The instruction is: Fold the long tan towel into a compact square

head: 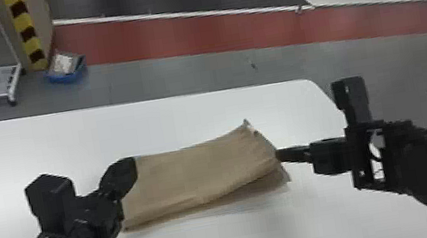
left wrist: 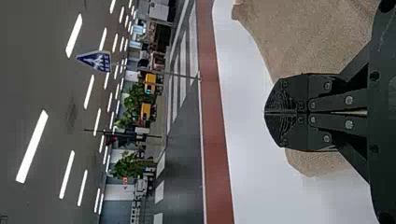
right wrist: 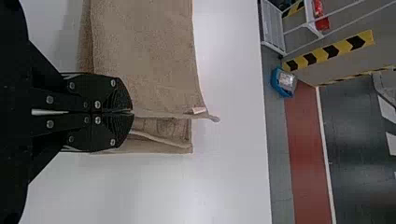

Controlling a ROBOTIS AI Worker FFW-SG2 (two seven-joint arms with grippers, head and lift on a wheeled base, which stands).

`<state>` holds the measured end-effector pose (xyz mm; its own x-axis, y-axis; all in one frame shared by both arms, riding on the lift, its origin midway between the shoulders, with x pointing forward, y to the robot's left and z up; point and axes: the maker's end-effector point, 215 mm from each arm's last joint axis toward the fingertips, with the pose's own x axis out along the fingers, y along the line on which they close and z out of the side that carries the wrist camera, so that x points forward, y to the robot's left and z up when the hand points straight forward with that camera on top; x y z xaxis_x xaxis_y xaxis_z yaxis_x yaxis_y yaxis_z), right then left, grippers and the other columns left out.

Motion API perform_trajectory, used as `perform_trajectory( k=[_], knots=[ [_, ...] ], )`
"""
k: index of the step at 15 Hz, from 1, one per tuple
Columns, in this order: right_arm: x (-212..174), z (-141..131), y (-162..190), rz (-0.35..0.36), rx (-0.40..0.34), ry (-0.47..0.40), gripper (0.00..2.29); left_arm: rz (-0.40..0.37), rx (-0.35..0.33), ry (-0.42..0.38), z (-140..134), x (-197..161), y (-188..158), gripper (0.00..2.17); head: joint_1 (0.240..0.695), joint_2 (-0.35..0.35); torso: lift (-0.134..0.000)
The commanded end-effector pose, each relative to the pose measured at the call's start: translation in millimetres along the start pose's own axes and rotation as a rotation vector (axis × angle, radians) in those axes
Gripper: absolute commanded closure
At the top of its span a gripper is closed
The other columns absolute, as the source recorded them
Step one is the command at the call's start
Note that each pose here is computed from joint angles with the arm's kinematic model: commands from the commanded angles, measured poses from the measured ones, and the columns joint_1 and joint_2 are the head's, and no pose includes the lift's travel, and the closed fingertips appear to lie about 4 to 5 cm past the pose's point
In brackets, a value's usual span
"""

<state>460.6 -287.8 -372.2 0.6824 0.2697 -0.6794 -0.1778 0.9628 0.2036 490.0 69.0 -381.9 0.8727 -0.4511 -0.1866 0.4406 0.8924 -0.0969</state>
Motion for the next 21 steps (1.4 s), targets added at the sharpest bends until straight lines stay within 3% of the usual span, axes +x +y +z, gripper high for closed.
perform_trajectory(
  k=[1,2,6,11,13,16,19,20,21],
  knots=[
    [-17.0,-3.5,-3.8,0.009,0.019,-0.022,1.29,0.005,0.002,-0.004,1.9,-0.2,2.9,1.99,0.695,-0.252,-0.123],
    [-16.8,-3.9,-7.8,0.003,0.012,-0.030,1.29,0.006,0.001,-0.002,0.3,-0.6,3.7,2.00,0.695,-0.254,-0.123],
    [12.6,-47.2,-27.4,-0.032,-0.002,0.043,1.29,0.011,-0.002,0.008,-5.1,-0.1,6.3,2.00,0.695,-0.271,-0.123],
    [-21.8,-1.0,-21.9,0.003,0.006,-0.080,1.29,0.013,0.004,0.019,-10.8,0.8,7.1,1.99,0.695,-0.274,-0.123],
    [-16.1,-16.3,-22.5,-0.001,0.001,-0.051,1.29,0.019,0.002,0.024,-13.9,-2.4,10.2,1.99,0.695,-0.277,-0.123],
    [12.1,-62.1,-14.3,-0.003,-0.041,0.025,1.29,0.018,0.002,0.022,-13.6,-3.4,10.8,2.00,0.695,-0.272,-0.123],
    [14.0,-71.3,-22.7,-0.025,-0.051,0.024,1.27,0.017,0.001,0.027,-15.5,-3.3,10.0,2.00,0.695,-0.261,-0.123],
    [11.8,-64.3,-26.7,-0.032,-0.055,0.003,0.83,0.015,0.001,0.027,-15.5,-3.3,9.7,1.99,0.695,-0.263,-0.123],
    [7.9,-53.7,-29.1,-0.034,-0.062,-0.028,0.15,0.013,0.005,0.027,-14.2,-1.9,8.8,1.99,0.695,-0.266,-0.123]
  ],
)
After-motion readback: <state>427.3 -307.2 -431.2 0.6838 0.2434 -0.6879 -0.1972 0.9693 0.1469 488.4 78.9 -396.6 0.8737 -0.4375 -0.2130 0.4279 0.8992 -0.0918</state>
